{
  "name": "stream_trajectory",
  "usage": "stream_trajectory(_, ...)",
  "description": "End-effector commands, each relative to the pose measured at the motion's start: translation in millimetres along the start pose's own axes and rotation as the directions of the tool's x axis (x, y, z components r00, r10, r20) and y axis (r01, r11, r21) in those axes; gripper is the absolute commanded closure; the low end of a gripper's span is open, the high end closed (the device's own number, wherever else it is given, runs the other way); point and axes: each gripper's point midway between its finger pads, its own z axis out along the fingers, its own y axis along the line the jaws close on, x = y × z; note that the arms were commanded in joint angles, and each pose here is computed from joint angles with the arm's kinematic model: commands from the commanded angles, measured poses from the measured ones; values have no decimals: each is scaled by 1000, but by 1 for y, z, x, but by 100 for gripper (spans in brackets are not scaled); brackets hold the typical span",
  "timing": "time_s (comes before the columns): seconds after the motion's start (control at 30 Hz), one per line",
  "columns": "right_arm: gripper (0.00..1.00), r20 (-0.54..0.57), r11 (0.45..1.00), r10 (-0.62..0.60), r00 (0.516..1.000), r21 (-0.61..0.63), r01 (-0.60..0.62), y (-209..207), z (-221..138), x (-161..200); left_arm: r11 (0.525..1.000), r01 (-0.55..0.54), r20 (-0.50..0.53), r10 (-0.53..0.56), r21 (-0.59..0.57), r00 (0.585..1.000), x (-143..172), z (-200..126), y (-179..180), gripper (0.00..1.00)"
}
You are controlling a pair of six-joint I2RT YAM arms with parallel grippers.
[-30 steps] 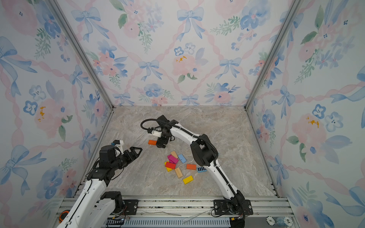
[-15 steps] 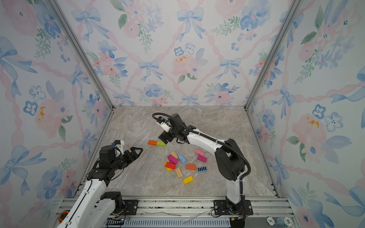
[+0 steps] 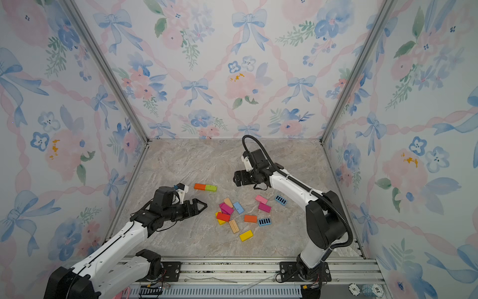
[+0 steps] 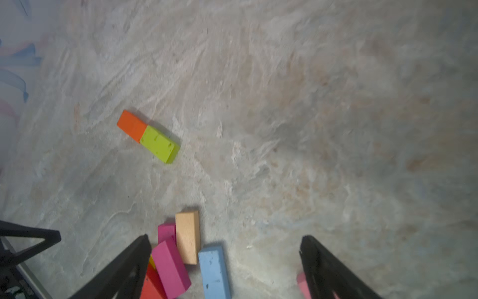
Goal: Assemble the number 7 with building blocks
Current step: Pick up the building block from the center of the board.
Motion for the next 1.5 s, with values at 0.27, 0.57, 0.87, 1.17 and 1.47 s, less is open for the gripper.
stream_trajectory(0.27, 19, -323, 967, -123, 938, 175, 187, -15, 36, 102, 999, 23, 21, -23, -26, 1000, 2, 7, -3, 7)
stream_trajectory(0.57, 21, -352, 954, -159, 922, 186, 236, -6, 55, 110, 999, 33, 23, -32, -23, 999, 9, 4, 2, 7)
stream_trajectory(0.87, 26, -347, 951, -165, 923, 194, 243, -2, 61, 108, 999, 30, 15, -29, -33, 999, 9, 7, 4, 7)
stream_trajectory(1.17, 46, -301, 962, -185, 936, 139, 235, 16, 66, 96, 999, 33, 17, -32, -42, 999, 13, 6, 9, 7)
stream_trajectory(1.47, 85, -235, 988, -110, 966, 78, 132, 18, 55, 83, 998, 36, 44, -34, -42, 998, 9, 1, 11, 7)
